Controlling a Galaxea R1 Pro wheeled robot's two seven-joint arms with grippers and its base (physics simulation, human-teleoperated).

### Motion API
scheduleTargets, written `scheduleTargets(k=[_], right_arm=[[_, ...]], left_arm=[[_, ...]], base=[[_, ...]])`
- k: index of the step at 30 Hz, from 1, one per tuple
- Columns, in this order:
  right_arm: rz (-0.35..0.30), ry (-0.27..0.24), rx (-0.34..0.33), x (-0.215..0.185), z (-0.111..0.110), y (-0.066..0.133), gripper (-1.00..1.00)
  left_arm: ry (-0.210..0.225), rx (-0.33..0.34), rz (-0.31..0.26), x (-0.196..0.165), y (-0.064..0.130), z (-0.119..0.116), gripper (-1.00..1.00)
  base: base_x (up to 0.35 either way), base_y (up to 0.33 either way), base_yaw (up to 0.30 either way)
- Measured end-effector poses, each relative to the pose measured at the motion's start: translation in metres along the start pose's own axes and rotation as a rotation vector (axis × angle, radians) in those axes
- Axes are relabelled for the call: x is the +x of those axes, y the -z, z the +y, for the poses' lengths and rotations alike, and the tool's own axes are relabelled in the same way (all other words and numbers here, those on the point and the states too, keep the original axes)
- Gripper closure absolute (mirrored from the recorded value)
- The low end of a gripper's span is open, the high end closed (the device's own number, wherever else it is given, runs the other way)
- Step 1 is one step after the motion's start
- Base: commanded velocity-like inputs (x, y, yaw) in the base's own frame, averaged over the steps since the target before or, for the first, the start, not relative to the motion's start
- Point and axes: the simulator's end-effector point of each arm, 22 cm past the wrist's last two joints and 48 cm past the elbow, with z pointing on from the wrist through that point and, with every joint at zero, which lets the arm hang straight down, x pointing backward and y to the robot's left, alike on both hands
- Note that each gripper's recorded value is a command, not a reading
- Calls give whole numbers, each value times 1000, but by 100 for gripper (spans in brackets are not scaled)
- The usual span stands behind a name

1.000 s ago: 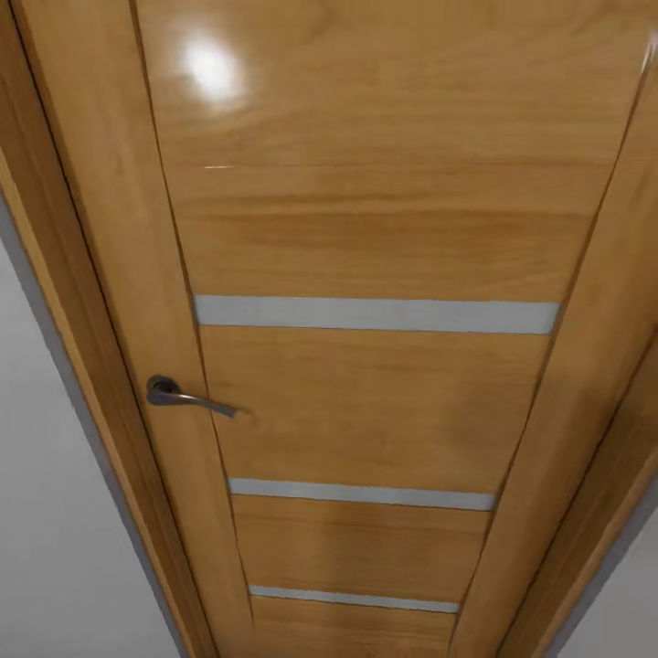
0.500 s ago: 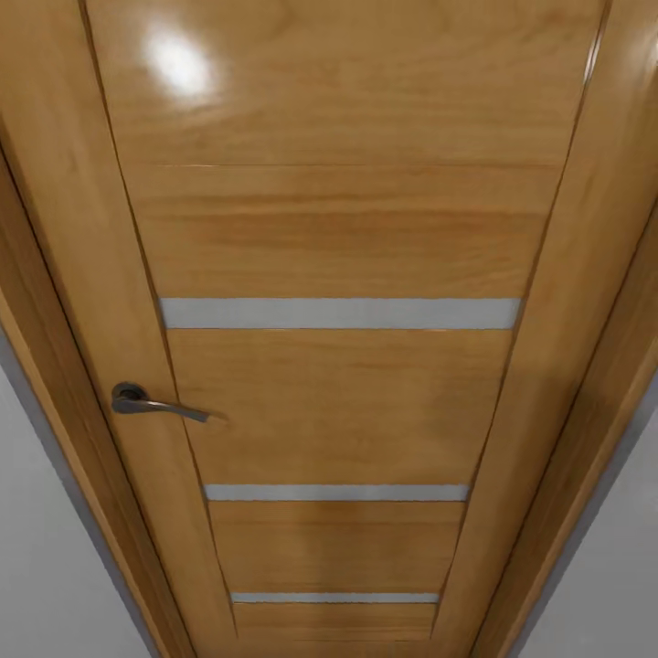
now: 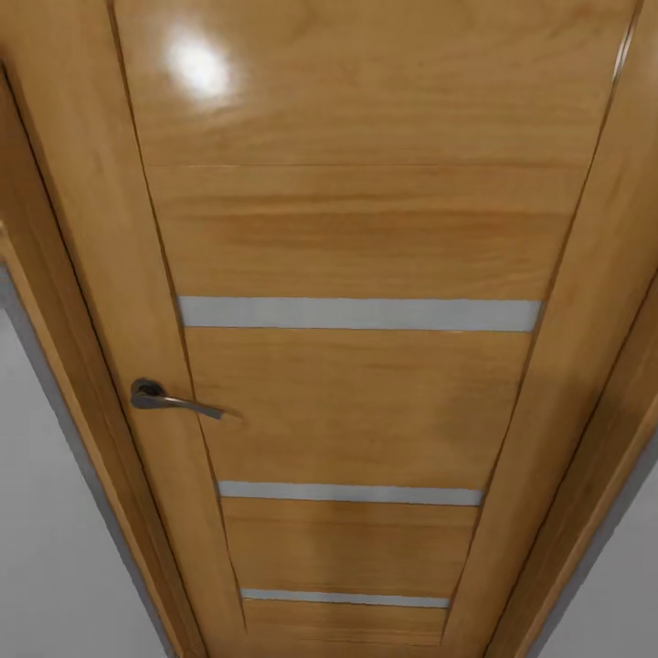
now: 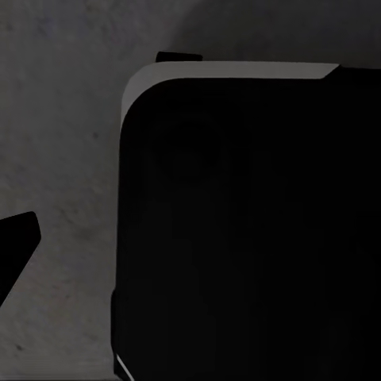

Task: Move the two storage containers from the living room to the garage. In the garage, place one container on the floor and stack the other container on top of it (either order is fine).

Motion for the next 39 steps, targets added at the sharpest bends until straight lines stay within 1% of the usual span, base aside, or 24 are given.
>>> scheduleTargets(k=[13, 23, 25, 26, 28, 34, 39], right_arm=[[0, 0, 0, 0, 0, 0, -100], [0, 12, 0, 0, 0, 0, -100], [-16, 30, 2, -15, 4, 0, -100], [-22, 26, 3, -20, 6, 0, -100], [-18, 16, -3, -19, 15, 0, -100], [-80, 16, -70, -45, 50, 2, -100], [-103, 25, -60, -54, 48, 3, -100]], left_arm=[[0, 0, 0, 0, 0, 0, -100], [0, 0, 0, 0, 0, 0, -100], [-2, 13, -11, -5, 0, -9, -100], [-1, 13, -17, -8, 0, -8, -100], [1, 8, -30, -14, 0, -5, -100], [8, 6, -61, -29, 0, -3, -100], [8, 8, -89, -43, 0, -4, -100]], base=[[0, 0, 35], [0, 0, 0], [0, 0, 0], [0, 0, 0], [0, 0, 0], [0, 0, 0], [0, 0, 0]])
